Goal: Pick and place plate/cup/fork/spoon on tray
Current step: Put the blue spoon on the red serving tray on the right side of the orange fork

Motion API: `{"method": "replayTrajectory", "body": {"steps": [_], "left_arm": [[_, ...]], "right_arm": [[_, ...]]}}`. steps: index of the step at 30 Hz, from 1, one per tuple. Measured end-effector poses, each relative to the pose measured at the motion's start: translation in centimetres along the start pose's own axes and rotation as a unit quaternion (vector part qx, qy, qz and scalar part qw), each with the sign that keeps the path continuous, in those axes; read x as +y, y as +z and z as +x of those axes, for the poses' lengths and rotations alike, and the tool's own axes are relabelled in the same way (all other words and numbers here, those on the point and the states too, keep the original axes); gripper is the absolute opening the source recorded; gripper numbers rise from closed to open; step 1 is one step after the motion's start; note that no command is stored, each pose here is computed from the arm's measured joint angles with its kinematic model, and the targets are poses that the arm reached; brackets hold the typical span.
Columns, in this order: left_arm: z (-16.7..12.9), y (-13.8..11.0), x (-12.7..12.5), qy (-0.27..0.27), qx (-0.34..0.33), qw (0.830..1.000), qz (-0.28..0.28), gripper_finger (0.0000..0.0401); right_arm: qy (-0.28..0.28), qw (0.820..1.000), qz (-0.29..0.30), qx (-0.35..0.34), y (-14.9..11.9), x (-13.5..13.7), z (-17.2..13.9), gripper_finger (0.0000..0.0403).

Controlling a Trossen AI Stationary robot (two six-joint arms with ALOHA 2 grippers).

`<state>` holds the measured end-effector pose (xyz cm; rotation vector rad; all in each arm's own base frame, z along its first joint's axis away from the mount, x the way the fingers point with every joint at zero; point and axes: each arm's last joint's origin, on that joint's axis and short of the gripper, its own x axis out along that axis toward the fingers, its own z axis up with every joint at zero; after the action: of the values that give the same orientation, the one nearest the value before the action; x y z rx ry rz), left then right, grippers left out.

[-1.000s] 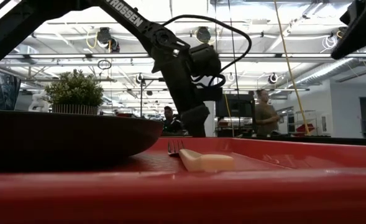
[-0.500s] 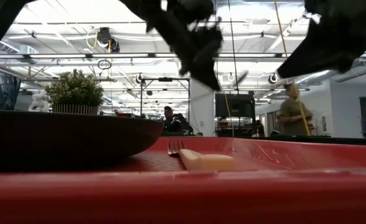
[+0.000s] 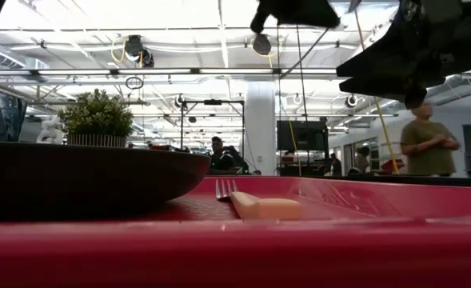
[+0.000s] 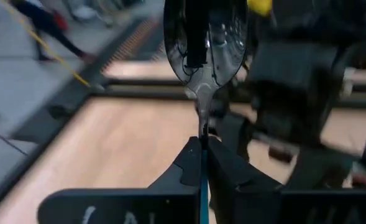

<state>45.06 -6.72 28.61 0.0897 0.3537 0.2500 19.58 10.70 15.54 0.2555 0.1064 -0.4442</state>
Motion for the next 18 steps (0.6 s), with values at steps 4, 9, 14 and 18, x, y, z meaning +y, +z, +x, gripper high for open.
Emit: {"method": "replayTrajectory", "body": {"steps": [4, 9, 14, 18], "left_arm": [[-0.4, 0.3, -2.9, 0.035, -0.065, 0.997, -0.006, 0.0006], [-0.2, -0.2, -5.1, 0.062, -0.098, 0.993, 0.001, 0.0008], [-0.3, -0.2, -5.3, 0.074, -0.103, 0.992, 0.004, 0.0006], [-0.3, -0.3, -5.3, 0.074, -0.101, 0.992, 0.005, 0.0009]], "right_arm": [[0.007, 1.000, -0.018, -0.008, 0.3, 0.2, 0.0, 0.0204], [0.048, 0.997, -0.050, -0.025, 1.0, 0.7, -0.1, 0.0223], [0.058, 0.996, -0.055, -0.038, 1.4, 0.9, -0.1, 0.0233], [0.057, 0.996, -0.049, -0.039, 1.5, 0.9, -0.1, 0.0236]]}}
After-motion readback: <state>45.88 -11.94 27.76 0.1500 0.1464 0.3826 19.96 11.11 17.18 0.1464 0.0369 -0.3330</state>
